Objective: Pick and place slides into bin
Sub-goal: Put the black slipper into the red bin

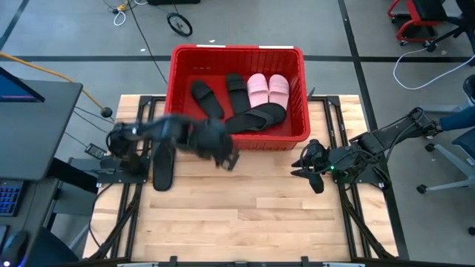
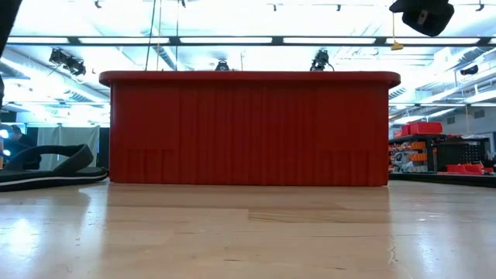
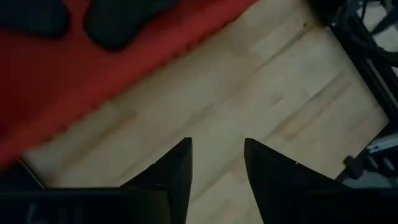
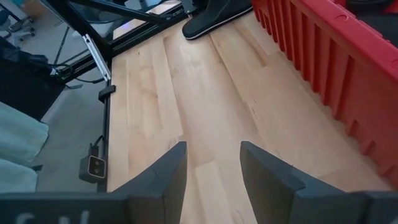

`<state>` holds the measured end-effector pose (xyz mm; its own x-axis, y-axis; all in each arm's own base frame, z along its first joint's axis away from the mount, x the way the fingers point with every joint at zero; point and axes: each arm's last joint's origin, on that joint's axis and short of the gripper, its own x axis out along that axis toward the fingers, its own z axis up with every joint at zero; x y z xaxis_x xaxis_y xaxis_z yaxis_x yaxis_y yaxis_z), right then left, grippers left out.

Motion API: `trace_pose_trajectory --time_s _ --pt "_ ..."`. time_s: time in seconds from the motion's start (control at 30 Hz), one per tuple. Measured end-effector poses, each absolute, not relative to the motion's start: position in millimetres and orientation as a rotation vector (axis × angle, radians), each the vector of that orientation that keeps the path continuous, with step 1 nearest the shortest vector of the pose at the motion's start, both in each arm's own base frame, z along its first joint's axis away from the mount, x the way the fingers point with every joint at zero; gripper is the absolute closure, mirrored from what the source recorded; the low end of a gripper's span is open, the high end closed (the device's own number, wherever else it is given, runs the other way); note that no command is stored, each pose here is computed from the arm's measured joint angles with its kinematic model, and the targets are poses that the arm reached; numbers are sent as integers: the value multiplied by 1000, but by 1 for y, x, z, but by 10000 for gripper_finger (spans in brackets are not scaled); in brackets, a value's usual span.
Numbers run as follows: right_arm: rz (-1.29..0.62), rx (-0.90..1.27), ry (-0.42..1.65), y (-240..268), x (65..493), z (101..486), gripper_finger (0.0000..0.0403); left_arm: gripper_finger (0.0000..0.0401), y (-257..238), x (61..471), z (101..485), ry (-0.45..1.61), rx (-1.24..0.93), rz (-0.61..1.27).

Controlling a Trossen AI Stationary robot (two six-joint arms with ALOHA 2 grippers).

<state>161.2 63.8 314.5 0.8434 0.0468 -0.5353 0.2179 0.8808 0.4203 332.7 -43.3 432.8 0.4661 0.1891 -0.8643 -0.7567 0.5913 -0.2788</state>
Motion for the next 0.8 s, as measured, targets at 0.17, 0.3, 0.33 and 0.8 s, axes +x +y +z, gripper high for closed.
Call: trace_pose_trajectory --time_s 0.17,0.3,0.33,0.8 --pt "-92 476 570 64 161 314 247 275 -105 324 414 804 -802 784" --pt "-89 458 574 64 161 314 249 292 -140 303 398 713 -861 879" --pt "-89 457 575 64 161 314 249 295 -146 299 390 704 -882 913" --pt "-91 437 590 63 160 312 249 308 -124 219 259 879 -792 1414"
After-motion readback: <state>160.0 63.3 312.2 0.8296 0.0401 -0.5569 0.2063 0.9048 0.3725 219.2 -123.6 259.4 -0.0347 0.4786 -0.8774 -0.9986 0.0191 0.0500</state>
